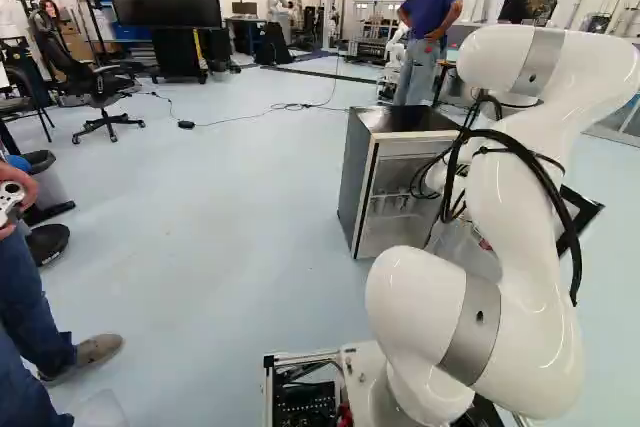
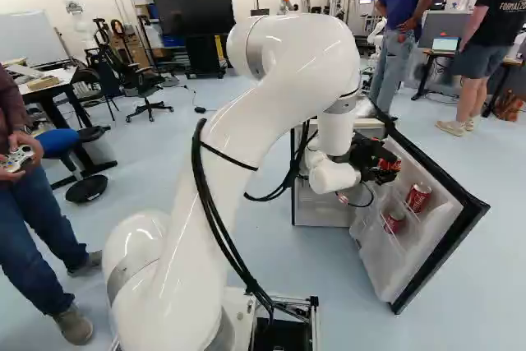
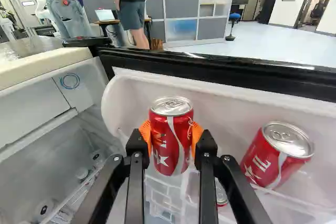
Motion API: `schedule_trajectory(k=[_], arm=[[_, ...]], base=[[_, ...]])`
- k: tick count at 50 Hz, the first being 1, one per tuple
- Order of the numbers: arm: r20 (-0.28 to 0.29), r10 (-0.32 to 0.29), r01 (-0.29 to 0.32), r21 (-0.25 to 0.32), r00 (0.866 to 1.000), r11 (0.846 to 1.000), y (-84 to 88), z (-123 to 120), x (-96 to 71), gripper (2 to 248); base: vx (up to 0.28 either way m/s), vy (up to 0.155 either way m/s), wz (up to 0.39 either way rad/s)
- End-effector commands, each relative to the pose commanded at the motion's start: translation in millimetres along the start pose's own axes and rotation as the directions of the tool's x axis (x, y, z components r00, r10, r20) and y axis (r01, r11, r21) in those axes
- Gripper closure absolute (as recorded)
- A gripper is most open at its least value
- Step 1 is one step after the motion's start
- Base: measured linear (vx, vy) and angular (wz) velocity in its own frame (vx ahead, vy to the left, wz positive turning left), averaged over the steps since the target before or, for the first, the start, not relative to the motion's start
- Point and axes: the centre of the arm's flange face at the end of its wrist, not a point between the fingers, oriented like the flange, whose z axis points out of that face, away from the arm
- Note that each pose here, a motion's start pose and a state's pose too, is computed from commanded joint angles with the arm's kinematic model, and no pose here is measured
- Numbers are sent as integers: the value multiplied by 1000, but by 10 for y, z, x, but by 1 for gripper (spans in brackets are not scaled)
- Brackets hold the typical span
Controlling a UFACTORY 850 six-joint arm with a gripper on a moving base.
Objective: Grab a drink from the fridge
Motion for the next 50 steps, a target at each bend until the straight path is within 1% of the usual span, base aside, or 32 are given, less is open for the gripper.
schedule_trajectory(k=[7, 28, 50], arm=[[2, 0, 0, 0, 1000, 1000, 18, -87, 42, 155], [-6, 1, -1, 4, 1000, 1000, 70, -426, 257, 155], [-11, -2, 2, 21, 1000, 1000, 101, -939, 457, 155]], base=[[0, 0, 0], [0, 0, 0], [0, 0, 0]])
